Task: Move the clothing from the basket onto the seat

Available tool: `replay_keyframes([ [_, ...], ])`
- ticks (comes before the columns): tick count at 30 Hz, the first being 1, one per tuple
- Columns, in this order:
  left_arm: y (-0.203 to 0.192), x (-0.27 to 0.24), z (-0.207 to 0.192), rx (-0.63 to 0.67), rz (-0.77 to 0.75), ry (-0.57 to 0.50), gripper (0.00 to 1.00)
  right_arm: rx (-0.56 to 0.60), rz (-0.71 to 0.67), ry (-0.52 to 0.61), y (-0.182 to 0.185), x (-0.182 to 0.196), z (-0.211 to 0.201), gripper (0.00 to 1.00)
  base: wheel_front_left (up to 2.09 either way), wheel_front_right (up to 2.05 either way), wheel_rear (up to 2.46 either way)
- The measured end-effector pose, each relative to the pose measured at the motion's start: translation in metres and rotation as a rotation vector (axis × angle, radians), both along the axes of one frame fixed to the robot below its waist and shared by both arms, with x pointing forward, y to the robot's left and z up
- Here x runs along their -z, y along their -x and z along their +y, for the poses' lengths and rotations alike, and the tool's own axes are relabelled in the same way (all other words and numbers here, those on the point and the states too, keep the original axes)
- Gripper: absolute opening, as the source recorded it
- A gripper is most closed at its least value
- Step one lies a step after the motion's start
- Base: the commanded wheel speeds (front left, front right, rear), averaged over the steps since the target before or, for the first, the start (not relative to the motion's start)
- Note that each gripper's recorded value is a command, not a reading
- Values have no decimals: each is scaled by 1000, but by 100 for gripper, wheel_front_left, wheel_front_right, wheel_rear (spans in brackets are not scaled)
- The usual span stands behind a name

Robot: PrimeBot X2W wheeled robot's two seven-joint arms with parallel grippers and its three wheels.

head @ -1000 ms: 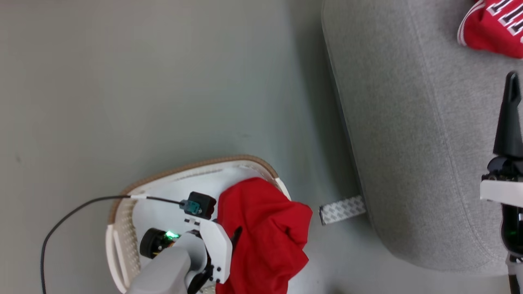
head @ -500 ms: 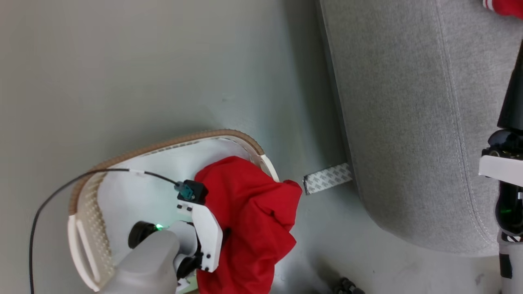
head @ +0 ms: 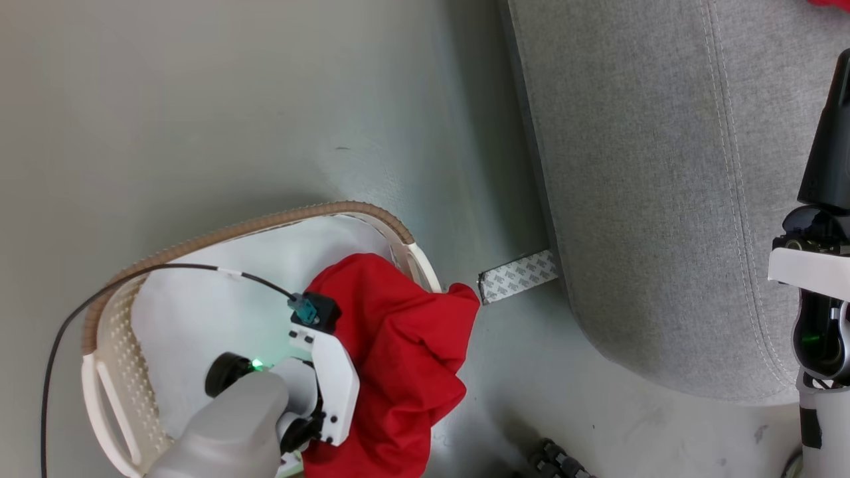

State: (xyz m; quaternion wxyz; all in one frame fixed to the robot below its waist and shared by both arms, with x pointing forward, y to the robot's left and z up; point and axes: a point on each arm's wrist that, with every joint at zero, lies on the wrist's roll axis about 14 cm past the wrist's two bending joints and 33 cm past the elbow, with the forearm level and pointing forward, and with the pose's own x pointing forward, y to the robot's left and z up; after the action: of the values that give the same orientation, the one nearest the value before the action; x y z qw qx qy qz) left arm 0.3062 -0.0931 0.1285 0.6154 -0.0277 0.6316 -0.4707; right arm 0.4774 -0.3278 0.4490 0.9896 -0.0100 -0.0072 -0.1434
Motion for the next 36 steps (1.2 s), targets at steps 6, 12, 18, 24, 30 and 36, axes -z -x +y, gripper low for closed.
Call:
replay_keyframes([
  [6, -7, -8, -1, -6, -36, 22, 0, -3, -16, -9, 0, -5, 2, 100, 0, 0, 0],
  [12, -12, -26, -6, -26, -70, 54, 0, -5, -53, -9, 1, -22, 2, 100, 0, 0, 0],
  [18, -15, -56, -12, -58, -119, 101, 0, -5, -101, 8, 11, -48, -3, 100, 0, 0, 0],
  [24, -18, -90, -13, -115, -178, 144, 0, -12, -136, 15, 26, -70, -5, 100, 0, 0, 0],
  [30, -23, -131, -12, -185, -269, 200, 0, -35, -178, 5, 42, -91, 0, 100, 0, 0, 0],
  [36, -35, -180, -12, -270, -423, 289, 0, -74, -216, -15, 59, -108, 11, 100, 0, 0, 0],
])
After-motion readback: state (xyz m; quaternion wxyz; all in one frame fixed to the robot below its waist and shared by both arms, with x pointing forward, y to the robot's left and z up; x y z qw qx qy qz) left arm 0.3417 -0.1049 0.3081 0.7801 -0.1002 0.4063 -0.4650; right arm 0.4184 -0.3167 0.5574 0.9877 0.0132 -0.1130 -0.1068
